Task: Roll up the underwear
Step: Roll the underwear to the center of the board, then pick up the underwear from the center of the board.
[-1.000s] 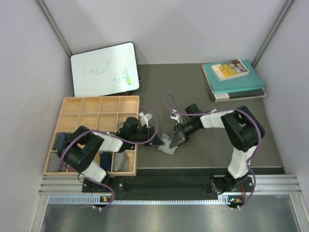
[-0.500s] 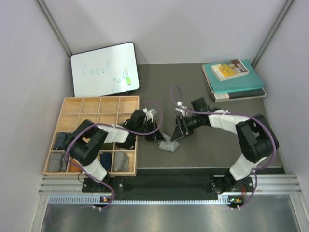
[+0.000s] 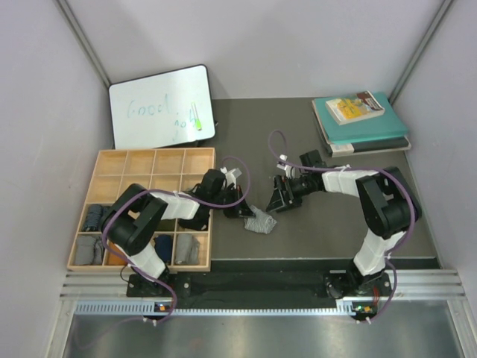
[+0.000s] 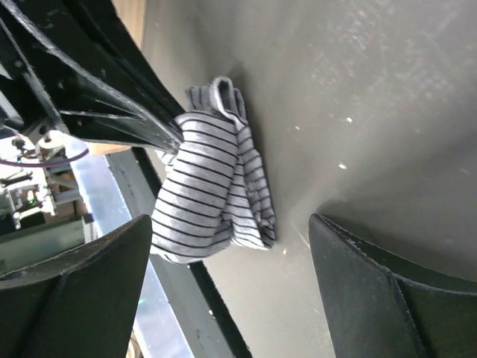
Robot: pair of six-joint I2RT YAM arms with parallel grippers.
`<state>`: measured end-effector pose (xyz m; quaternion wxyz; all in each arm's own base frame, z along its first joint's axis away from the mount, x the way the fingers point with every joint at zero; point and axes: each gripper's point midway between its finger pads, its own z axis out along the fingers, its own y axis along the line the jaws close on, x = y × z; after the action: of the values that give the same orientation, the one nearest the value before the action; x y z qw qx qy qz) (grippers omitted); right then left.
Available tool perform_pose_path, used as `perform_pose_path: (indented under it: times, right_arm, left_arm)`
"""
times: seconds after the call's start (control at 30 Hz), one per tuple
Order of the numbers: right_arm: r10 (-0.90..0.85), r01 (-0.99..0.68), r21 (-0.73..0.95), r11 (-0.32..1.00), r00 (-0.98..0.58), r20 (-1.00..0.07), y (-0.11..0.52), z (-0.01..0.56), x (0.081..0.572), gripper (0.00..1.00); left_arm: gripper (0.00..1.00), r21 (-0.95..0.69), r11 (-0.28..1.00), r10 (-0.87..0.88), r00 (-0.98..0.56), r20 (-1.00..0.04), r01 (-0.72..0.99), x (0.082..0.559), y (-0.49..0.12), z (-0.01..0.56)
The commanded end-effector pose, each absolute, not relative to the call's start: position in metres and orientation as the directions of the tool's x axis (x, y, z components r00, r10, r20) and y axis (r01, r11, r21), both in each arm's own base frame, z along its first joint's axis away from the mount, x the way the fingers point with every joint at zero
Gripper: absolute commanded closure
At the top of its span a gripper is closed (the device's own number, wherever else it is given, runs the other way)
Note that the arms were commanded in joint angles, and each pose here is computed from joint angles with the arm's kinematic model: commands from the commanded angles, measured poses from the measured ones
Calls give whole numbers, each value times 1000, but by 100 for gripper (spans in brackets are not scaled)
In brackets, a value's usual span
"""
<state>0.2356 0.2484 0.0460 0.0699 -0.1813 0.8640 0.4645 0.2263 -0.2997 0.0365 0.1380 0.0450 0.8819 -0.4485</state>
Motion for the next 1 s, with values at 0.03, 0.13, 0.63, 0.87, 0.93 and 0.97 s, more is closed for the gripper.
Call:
perform_pose_path:
  times: [0.03, 0.13, 0.63, 0.87, 0.93, 0.97]
  right_arm:
    - [-283, -427, 778, 461, -902, -326, 266, 39, 233, 15]
    - [-314, -420, 790, 448, -901, -301, 275, 35, 219, 16]
    - [-354, -373, 824, 427, -907, -227, 289, 20, 196, 72]
    - [-278, -429, 776, 463, -901, -332, 286, 58, 231, 100]
    - [-251, -474, 747, 466, -881, -402, 280, 82, 246, 100]
    - [-232, -481, 736, 476, -876, -423, 274, 97, 258, 100]
  left_arm:
    - [100, -700, 702, -47, -972, -230, 132, 217, -280, 4]
    - [100, -701, 700, -47, -971, -234, 135, 218, -280, 5]
    - [100, -692, 703, -73, -951, -301, 165, 230, -280, 17]
    - [39, -625, 752, -128, -884, -450, 209, 275, -264, 91]
    - [28, -608, 772, -172, -859, -483, 187, 285, -240, 119]
    - [25, -579, 792, -184, -826, -532, 197, 296, -230, 136]
